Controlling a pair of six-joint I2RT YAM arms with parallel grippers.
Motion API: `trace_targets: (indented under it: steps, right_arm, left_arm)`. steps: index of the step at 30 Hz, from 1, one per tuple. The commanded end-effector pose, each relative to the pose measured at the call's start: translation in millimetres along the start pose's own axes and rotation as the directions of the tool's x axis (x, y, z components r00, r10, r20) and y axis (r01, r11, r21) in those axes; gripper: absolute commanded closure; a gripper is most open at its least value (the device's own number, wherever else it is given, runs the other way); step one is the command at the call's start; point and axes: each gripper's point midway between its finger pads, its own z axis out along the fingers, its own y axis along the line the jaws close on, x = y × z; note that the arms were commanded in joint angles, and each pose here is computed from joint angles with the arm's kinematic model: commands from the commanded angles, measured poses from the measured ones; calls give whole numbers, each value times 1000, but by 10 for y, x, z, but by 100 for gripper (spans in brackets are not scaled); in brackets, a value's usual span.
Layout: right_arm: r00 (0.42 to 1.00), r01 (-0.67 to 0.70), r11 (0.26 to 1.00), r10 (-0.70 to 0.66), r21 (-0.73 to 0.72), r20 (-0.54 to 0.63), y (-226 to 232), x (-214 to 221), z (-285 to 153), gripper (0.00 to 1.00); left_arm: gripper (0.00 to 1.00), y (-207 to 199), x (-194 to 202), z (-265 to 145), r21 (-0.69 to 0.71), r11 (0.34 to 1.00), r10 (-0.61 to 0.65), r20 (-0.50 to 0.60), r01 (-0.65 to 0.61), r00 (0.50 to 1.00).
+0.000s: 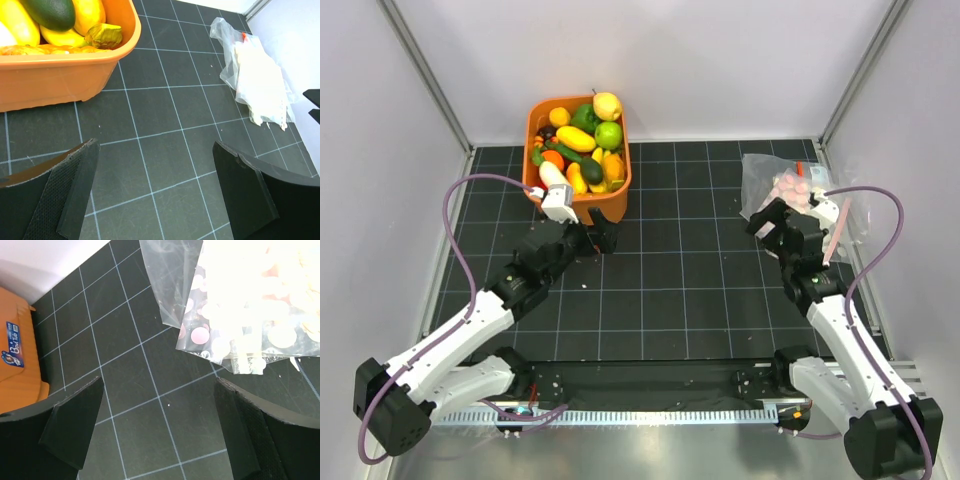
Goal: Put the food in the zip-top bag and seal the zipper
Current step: Pick up the zipper food storage bag at the center of the board.
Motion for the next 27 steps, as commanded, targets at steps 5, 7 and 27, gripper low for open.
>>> trace_targets:
  steps: [5,7,27]
  right_arm:
    - [996,89,995,-87,-51,36,194,-159,176,10]
    - [989,143,990,-143,1,-27,145,-54,368,12]
    - [898,429,870,-382,243,-217,33,306,1922,28]
  left_arm:
    - [0,-111,-189,-62,47,999,-2,59,-1,998]
    - [0,-113,-188,-62,49,999,-2,58,-1,998]
    - [0,-132,-125,-24,55,998,-18,33,16,999]
